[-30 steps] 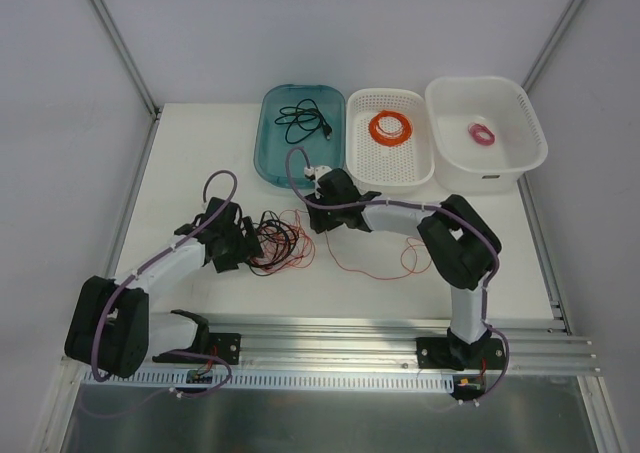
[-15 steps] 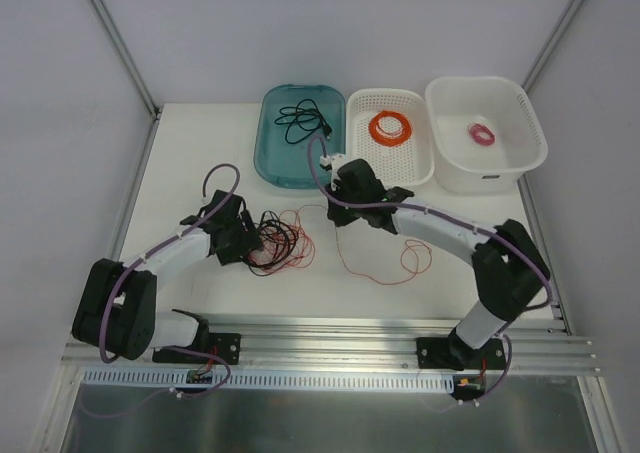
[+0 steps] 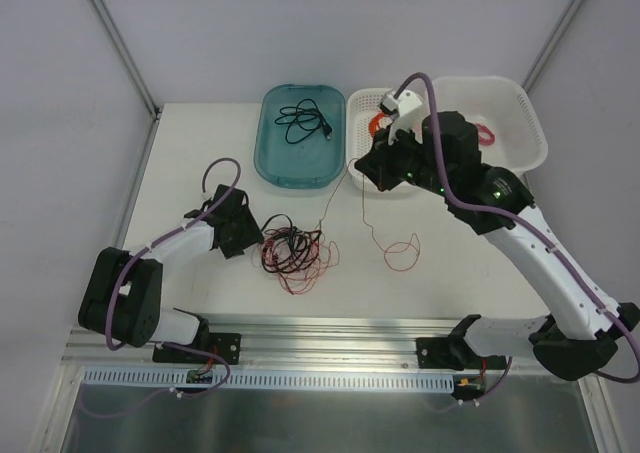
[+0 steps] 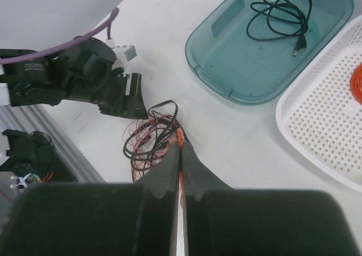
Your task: Untangle the cables
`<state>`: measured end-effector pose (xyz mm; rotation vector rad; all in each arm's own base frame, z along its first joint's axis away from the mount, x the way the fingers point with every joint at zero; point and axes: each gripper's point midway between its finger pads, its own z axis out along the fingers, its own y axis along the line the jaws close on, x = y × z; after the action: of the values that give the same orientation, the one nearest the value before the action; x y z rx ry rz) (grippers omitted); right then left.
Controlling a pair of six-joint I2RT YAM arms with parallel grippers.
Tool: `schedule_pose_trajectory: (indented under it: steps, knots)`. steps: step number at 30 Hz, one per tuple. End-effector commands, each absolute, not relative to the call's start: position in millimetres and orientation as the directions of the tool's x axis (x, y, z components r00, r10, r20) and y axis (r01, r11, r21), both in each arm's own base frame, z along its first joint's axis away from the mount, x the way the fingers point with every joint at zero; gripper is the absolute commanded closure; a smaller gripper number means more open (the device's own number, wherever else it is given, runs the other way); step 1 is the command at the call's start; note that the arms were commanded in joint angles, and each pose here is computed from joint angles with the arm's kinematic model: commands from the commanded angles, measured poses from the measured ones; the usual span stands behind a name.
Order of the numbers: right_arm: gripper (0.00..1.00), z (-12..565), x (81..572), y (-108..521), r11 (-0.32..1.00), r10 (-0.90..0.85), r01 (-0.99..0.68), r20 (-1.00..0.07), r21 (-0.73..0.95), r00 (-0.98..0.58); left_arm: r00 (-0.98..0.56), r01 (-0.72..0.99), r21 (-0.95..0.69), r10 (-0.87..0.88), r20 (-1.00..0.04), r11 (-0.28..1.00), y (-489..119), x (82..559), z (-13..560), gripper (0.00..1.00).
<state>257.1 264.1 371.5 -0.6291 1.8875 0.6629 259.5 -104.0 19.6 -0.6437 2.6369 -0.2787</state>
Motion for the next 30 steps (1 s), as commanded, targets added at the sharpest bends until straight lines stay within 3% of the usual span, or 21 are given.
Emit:
schedule_pose_trajectory:
  steps: [1, 8, 13, 23, 27, 30]
  knots:
    - [0.99, 410, 234, 251, 0.670, -0.126, -0.727, -0.942, 0.151, -0.312, -0.850, -0.446, -0.151, -0.471, -0.237, 0.882, -90, 220, -10, 0.41]
    - [0.99, 422, 223, 259, 0.615, -0.109, -0.767, -0.943, 0.183, -0.313, -0.841, -0.410, -0.221, -0.461, -0.285, 0.885, -91, 213, 14, 0.41]
    - [0.99, 414, 236, 235, 0.715, -0.099, -0.687, -0.954, 0.128, -0.282, -0.835, -0.348, -0.278, -0.431, -0.342, 0.895, -92, 209, 43, 0.32]
    - [0.99, 264, 228, 175, 0.896, -0.106, -0.416, -0.836, 0.155, -0.539, -0.755, -0.152, -0.369, -0.349, -0.556, 0.917, -91, 213, 126, 0.18]
    - [0.99, 196, 214, 153, 0.945, -0.037, -0.271, -0.764, 0.183, -0.644, -0.710, -0.082, -0.375, -0.318, -0.628, 0.923, -89, 213, 147, 0.04]
    - [0.99, 145, 203, 142, 0.964, 0.004, -0.182, -0.698, 0.192, -0.716, -0.683, -0.030, -0.358, -0.281, -0.674, 0.933, -87, 211, 156, 0.01]
